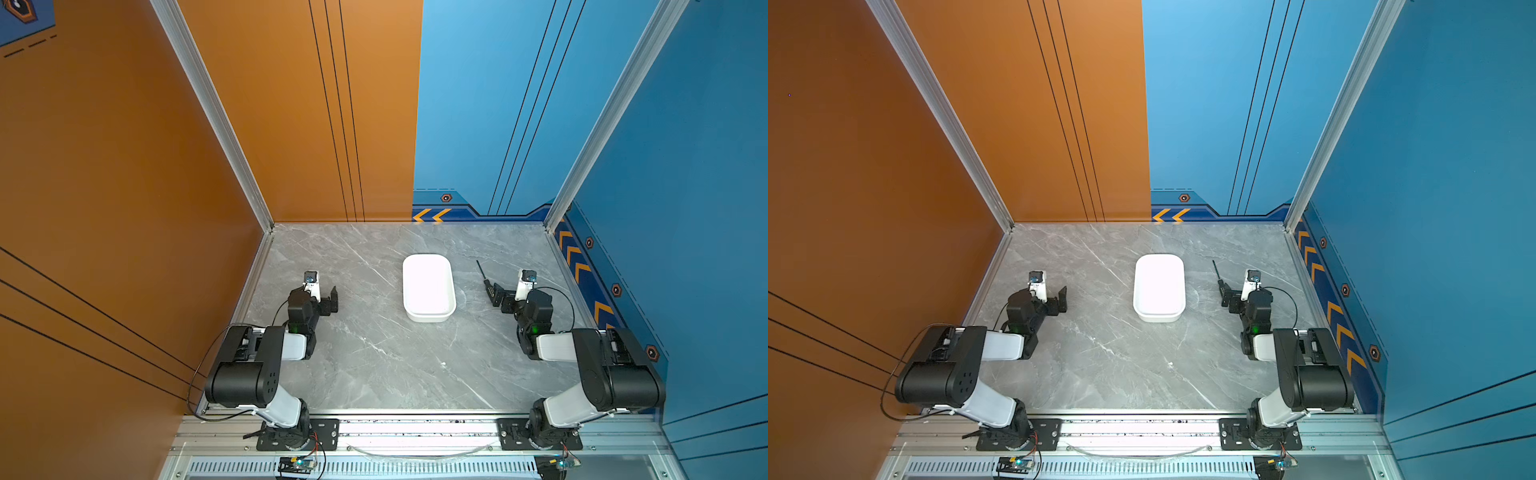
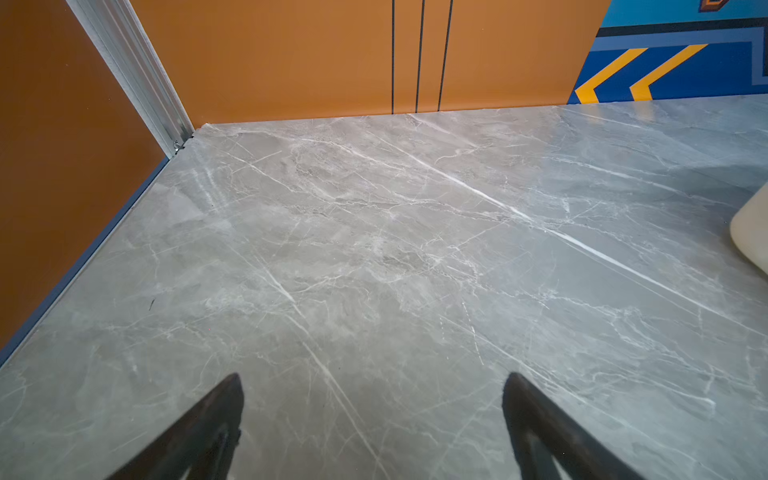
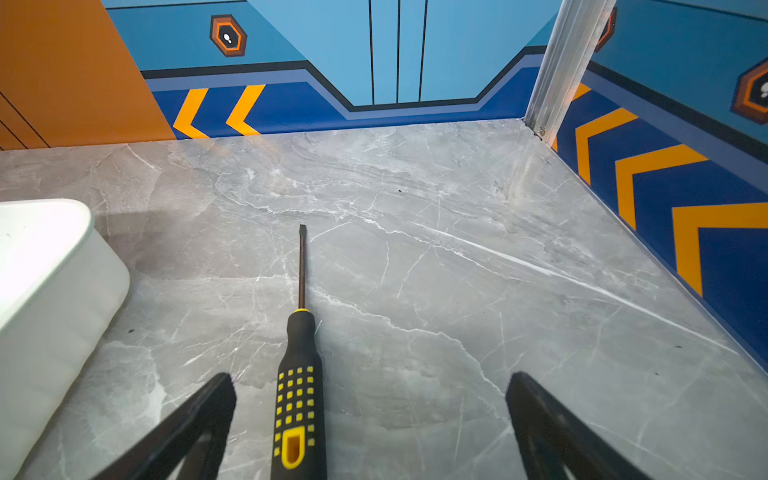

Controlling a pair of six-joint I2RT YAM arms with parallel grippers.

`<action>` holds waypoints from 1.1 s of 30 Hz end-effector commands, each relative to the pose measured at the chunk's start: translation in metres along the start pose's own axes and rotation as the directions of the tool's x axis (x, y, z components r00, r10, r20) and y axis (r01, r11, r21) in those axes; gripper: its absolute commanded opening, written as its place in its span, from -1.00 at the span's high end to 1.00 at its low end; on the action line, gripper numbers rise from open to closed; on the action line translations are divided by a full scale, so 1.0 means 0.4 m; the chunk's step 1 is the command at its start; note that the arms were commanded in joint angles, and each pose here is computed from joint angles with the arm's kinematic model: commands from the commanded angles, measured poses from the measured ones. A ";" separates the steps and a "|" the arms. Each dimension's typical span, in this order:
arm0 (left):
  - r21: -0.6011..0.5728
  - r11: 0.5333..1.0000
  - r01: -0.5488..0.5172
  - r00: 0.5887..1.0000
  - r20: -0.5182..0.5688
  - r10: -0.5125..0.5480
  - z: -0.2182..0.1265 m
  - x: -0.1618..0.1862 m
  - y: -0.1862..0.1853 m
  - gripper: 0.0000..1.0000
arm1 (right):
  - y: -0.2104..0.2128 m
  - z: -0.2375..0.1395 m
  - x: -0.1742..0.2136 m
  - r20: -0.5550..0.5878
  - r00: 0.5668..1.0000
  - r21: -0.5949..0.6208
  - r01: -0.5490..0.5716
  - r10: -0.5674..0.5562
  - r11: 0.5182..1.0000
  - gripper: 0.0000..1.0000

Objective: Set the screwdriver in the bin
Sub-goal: 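Move the right gripper down over the black-and-yellow screwdriver handle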

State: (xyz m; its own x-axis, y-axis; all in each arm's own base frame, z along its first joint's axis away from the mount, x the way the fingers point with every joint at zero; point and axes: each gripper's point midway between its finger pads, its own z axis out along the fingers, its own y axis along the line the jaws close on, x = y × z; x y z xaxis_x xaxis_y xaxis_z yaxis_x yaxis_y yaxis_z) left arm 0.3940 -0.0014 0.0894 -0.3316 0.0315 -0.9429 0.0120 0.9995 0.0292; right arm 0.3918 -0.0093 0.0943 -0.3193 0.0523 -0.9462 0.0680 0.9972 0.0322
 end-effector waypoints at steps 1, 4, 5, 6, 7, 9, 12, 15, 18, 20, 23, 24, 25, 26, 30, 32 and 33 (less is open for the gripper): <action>0.013 1.000 0.004 1.000 -0.007 -0.004 0.005 0.000 -0.003 -0.96 | 0.003 0.009 0.002 -0.011 1.000 -0.004 -0.003 0.003 1.000 -1.00; 0.012 1.000 0.004 1.000 -0.004 -0.004 0.005 -0.003 -0.002 -0.96 | 0.002 0.009 0.002 -0.012 1.000 -0.001 -0.003 0.003 1.000 -1.00; 0.017 1.000 0.005 1.000 -0.003 -0.005 0.004 -0.003 -0.004 -0.96 | 0.002 0.009 0.001 -0.011 1.000 -0.001 -0.003 0.003 1.000 -1.00; 0.030 1.000 0.005 1.000 -0.003 -0.005 0.004 -0.003 -0.008 -0.96 | 0.005 0.008 0.002 -0.010 1.000 -0.006 -0.002 0.002 1.000 -1.00; 0.044 0.999 0.001 1.000 0.003 -0.001 0.003 -0.009 -0.012 -0.96 | 0.014 0.007 0.001 -0.007 1.000 -0.029 0.003 -0.004 1.000 -1.00; 0.058 0.998 -0.002 1.000 0.009 0.001 -0.004 -0.018 -0.017 -0.96 | 0.017 0.008 -0.002 -0.013 1.000 -0.046 -0.001 0.001 0.999 -1.00; 0.080 0.997 -0.008 1.000 -0.003 0.008 -0.020 -0.054 -0.025 -0.96 | 0.029 0.007 -0.033 -0.069 0.998 -0.083 -0.007 0.001 0.997 -1.00; 0.100 0.995 -0.028 0.999 -0.032 0.031 -0.041 -0.108 -0.044 -0.96 | 0.035 0.009 -0.073 -0.208 0.978 -0.096 0.005 -0.025 0.995 -0.97; 0.200 0.979 0.030 0.999 -0.019 -0.027 -0.056 -0.173 -0.091 -0.96 | 0.053 0.004 -0.102 -0.323 0.944 -0.156 0.010 -0.061 0.988 -0.93; 0.259 0.963 0.079 0.997 -0.035 -0.073 -0.054 -0.195 -0.125 -0.96 | 0.059 0.005 -0.112 -0.393 0.917 -0.195 -0.013 -0.066 0.981 -0.93; 0.306 0.945 0.115 0.992 -0.084 -0.093 -0.039 -0.195 -0.173 -0.96 | 0.069 0.019 -0.097 -0.490 0.870 -0.232 -0.076 -0.049 0.970 -0.90; 0.323 0.939 0.119 0.991 -0.096 -0.093 -0.034 -0.190 -0.192 -0.96 | 0.076 0.025 -0.085 -0.528 0.847 -0.243 -0.093 -0.051 0.965 -0.88; 0.340 0.932 0.123 0.990 -0.106 -0.092 -0.032 -0.185 -0.210 -0.96 | 0.082 0.030 -0.077 -0.556 0.829 -0.253 -0.104 -0.056 0.962 -0.86; 0.364 0.923 0.126 0.989 -0.118 -0.089 -0.030 -0.179 -0.232 -0.96 | 0.090 0.033 -0.061 -0.593 0.803 -0.265 -0.122 -0.062 0.956 -0.83; 0.443 0.888 0.126 0.986 -0.154 -0.063 -0.029 -0.159 -0.309 -0.96 | 0.104 0.051 -0.018 -0.669 0.737 -0.271 -0.118 -0.099 0.955 -0.70; 0.477 0.869 0.133 0.984 -0.170 -0.057 -0.029 -0.151 -0.338 -0.96 | 0.109 0.057 -0.004 -0.685 0.719 -0.270 -0.097 -0.120 0.958 -0.66; 0.490 0.861 0.136 0.982 -0.179 -0.054 -0.029 -0.146 -0.351 -0.96 | 0.109 0.061 0.005 -0.694 0.709 -0.265 -0.088 -0.126 0.960 -0.65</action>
State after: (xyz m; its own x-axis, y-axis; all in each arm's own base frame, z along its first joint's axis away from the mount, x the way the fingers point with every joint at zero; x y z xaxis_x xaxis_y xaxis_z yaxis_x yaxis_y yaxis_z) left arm 0.4002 -0.1250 0.1371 -0.4789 -0.0122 -0.8778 0.3746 0.9015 -0.2169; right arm 0.4339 0.0248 0.0907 -0.8434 -0.0062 -0.5373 -0.1341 0.9707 0.1994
